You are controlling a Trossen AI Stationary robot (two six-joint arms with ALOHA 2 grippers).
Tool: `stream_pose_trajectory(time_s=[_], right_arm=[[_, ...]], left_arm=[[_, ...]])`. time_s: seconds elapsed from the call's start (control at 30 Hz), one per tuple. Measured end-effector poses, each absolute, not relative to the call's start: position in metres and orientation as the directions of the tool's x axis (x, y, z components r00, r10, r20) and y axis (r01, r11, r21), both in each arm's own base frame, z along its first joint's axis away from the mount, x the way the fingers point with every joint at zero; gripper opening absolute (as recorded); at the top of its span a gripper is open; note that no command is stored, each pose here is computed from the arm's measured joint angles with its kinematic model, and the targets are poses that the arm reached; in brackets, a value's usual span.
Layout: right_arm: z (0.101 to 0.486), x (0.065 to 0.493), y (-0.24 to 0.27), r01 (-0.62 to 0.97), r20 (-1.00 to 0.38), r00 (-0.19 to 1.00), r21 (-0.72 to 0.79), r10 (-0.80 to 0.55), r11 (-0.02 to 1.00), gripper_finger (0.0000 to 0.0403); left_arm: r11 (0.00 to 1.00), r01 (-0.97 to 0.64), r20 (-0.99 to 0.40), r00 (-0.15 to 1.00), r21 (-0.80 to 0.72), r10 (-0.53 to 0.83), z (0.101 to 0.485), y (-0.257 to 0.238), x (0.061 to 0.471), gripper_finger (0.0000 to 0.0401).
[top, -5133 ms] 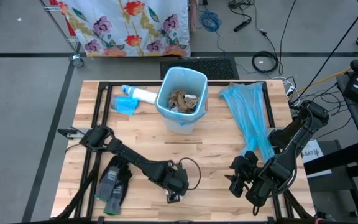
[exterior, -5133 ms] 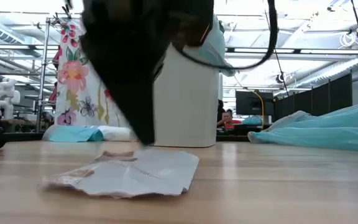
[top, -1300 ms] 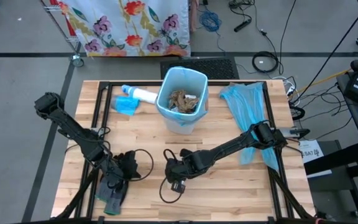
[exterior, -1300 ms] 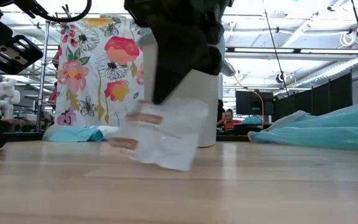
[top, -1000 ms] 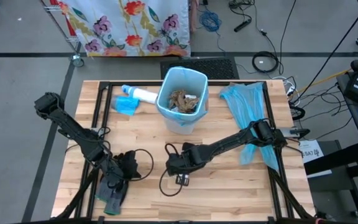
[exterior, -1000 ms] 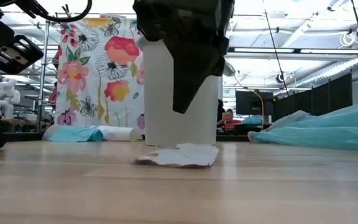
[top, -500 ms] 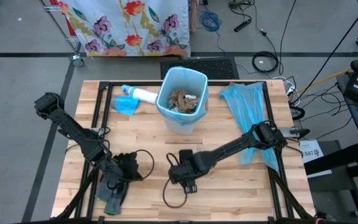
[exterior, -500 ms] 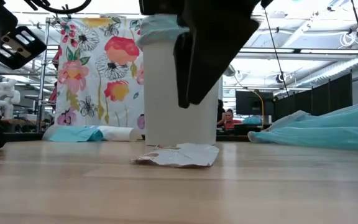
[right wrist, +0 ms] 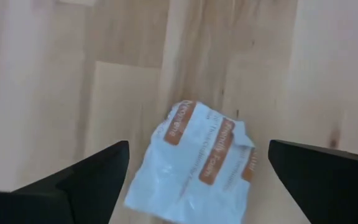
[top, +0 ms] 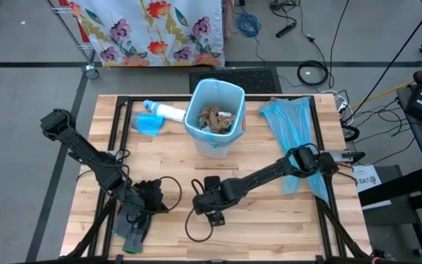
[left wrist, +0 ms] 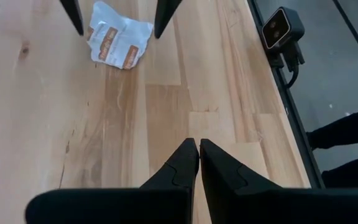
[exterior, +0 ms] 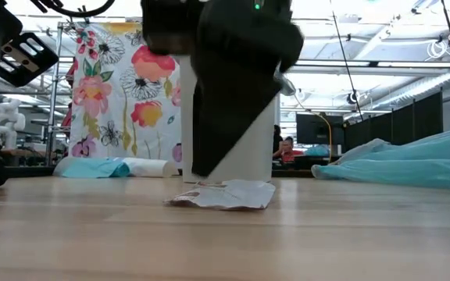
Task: Place trash/remove bag and relplace
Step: Put the white paper into the trash bin
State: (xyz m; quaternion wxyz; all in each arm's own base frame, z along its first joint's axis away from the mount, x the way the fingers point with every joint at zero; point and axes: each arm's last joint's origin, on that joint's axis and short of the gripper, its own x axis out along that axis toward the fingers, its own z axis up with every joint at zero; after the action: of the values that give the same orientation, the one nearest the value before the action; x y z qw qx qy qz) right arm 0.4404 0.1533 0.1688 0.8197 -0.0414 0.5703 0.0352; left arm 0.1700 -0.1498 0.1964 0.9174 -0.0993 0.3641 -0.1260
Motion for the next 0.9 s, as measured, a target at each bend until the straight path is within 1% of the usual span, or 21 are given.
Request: stream_pose_trajectory(time_s=[0.13, 0.33, 0.43, 0.5, 0.57, 0.83, 0.87, 0.9], right_arm=[[0.149, 0.445, 0.149, -0.095, -0.951, 0.31, -0.035, -0.004, 0.995, 0.038], [0.128, 0.448, 0.148, -0.022, -0.965, 0.263, -0.009, -0.003, 1.0, 0.0379], [0.119, 0.448, 0.149, -0.019, -0.971, 0.24, 0.002, 0.007, 1.0, 0.0355], [0.114, 0.449, 0.149, -0.021, -0.973, 0.232, 0.01, 0.014, 1.0, 0.0319], [0.114, 0.449, 0.15, -0.013, -0.972, 0.234, 0.014, 0.017, 1.0, 0.0268], [0.116, 0.448, 0.152, 0.031, -0.97, 0.242, 0.016, 0.008, 0.999, 0.0029], [0.118, 0.447, 0.152, 0.039, -0.971, 0.239, 0.025, 0.015, 0.999, 0.0015], [0.118, 0.447, 0.152, 0.052, -0.972, 0.235, 0.035, 0.022, 0.998, 0.0011]], left_arm=[[0.948, 0.159, -0.642, 0.704, -0.275, -0.304, 0.197, -0.15, 0.17, 0.0024], [0.948, 0.159, -0.642, 0.704, -0.275, -0.304, 0.197, -0.15, 0.17, 0.0024], [0.948, 0.16, -0.641, 0.704, -0.275, -0.305, 0.197, -0.15, 0.17, 0.0024], [0.948, 0.16, -0.642, 0.703, -0.275, -0.305, 0.197, -0.15, 0.17, 0.0024], [0.948, 0.161, -0.642, 0.703, -0.275, -0.305, 0.197, -0.15, 0.17, 0.0024], [0.949, 0.156, -0.642, 0.705, -0.275, -0.302, 0.197, -0.149, 0.171, 0.0024], [0.949, 0.156, -0.642, 0.705, -0.275, -0.301, 0.197, -0.149, 0.171, 0.0024], [0.949, 0.155, -0.641, 0.706, -0.275, -0.302, 0.197, -0.149, 0.171, 0.0024]])
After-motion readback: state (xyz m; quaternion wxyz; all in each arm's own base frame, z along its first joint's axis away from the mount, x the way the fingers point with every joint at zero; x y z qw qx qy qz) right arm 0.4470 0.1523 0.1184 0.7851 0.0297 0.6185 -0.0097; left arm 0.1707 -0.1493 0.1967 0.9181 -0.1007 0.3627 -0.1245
